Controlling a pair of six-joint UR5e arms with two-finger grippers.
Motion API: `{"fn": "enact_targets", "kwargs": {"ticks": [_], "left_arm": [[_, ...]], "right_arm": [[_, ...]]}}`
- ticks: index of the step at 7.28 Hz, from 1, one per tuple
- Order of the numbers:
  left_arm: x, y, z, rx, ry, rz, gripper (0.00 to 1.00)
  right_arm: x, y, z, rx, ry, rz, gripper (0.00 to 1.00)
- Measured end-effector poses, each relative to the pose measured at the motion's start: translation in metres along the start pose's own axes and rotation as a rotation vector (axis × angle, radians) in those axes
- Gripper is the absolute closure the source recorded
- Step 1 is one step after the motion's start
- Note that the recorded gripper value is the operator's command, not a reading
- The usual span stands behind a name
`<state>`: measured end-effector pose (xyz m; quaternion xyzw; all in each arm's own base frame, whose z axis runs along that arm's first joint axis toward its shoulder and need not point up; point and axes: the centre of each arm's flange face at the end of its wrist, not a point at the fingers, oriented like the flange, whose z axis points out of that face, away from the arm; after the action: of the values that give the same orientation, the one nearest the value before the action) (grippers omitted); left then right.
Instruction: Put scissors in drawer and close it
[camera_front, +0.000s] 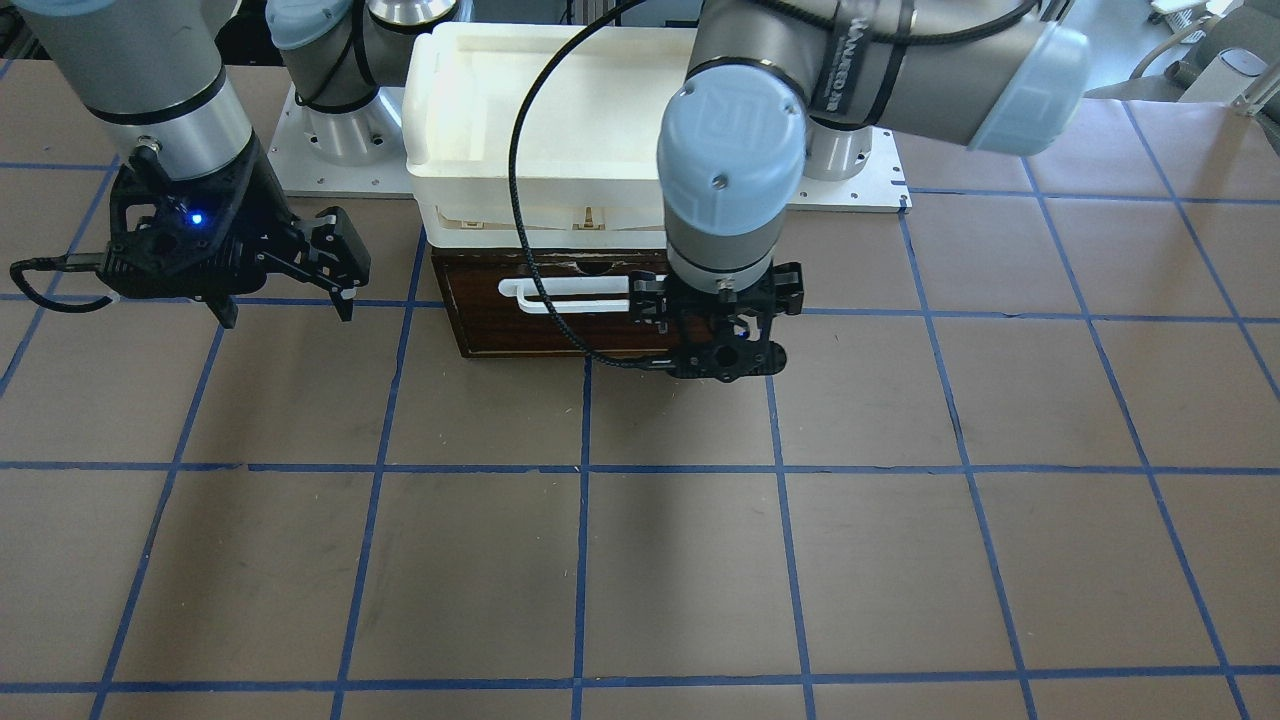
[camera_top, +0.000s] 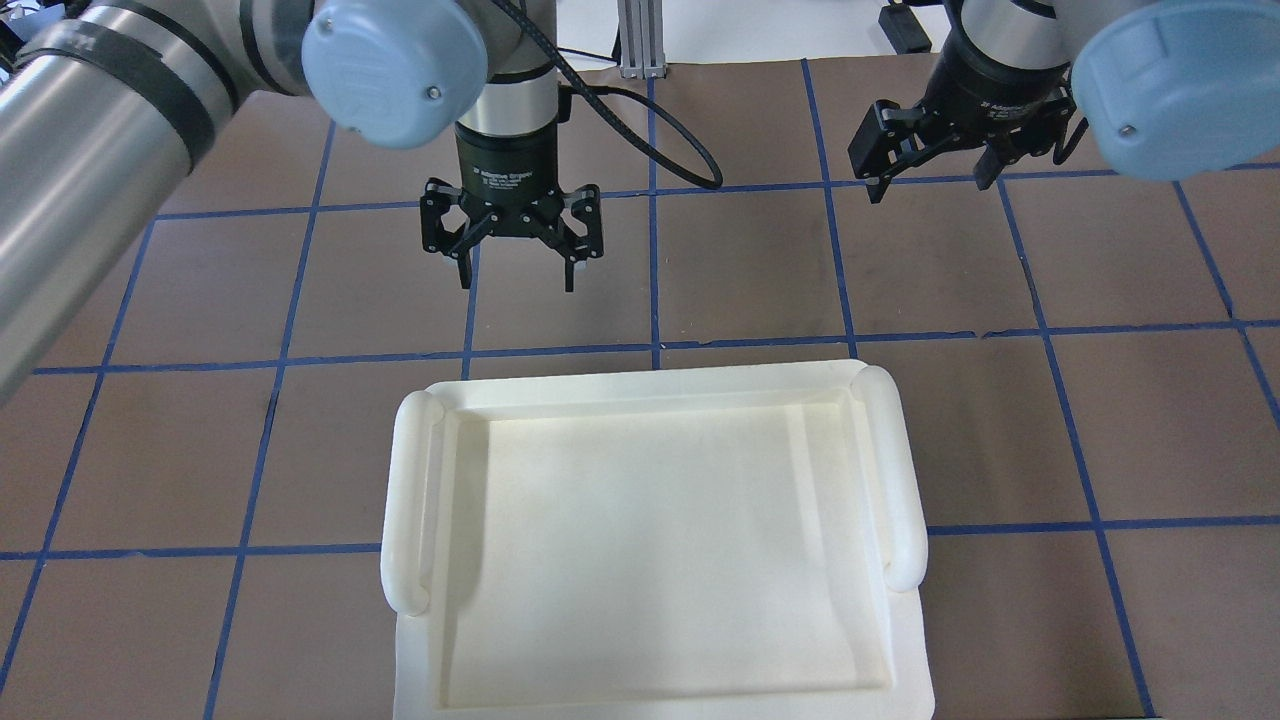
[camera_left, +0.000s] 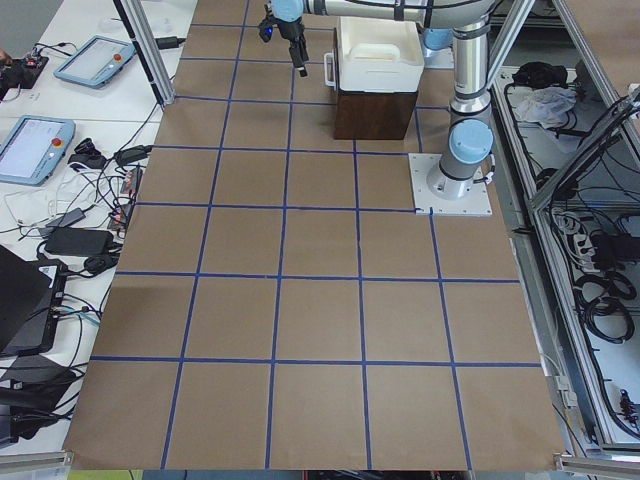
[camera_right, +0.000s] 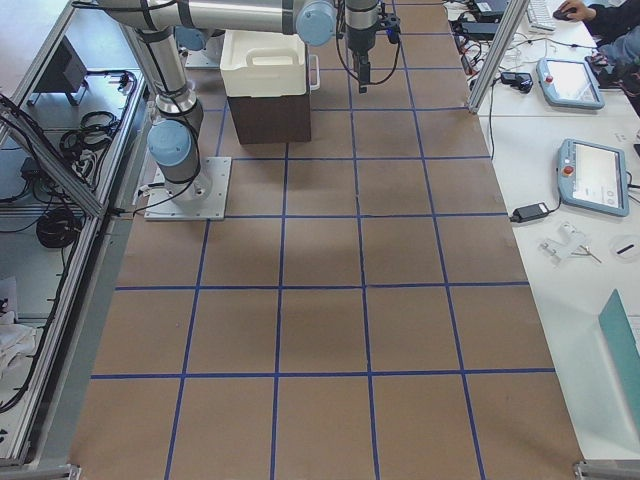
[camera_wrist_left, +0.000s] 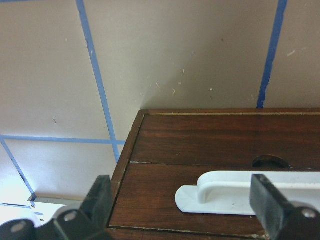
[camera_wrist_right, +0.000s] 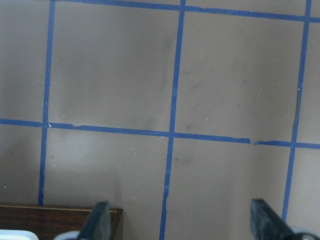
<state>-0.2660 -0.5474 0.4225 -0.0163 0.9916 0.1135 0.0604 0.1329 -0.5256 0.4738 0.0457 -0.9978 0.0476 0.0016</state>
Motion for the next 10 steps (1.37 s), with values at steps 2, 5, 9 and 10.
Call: {"fn": "enact_targets", "kwargs": {"ticks": [2, 5, 9, 10], "left_arm": [[-0.055, 0.017, -0.048, 0.101, 0.016, -0.077, 0.00], [-0.099, 0.070, -0.063, 0.147, -0.006, -0.136, 0.00], [-0.154, 0.092, -0.076, 0.152, 0.126, -0.206, 0.00], [-0.159, 0.092, -0.077, 0.155, 0.140, -0.184, 0.00]], "right_arm": [[0.000, 0.000, -0.001, 0.003, -0.003, 0.002, 0.00], [-0.002, 0.000, -0.001, 0.004, -0.008, 0.003, 0.00], [0.000, 0.000, -0.001, 0.003, 0.004, 0.002, 0.00], [0.000, 0.000, 0.000, 0.003, 0.005, 0.004, 0.00]]}}
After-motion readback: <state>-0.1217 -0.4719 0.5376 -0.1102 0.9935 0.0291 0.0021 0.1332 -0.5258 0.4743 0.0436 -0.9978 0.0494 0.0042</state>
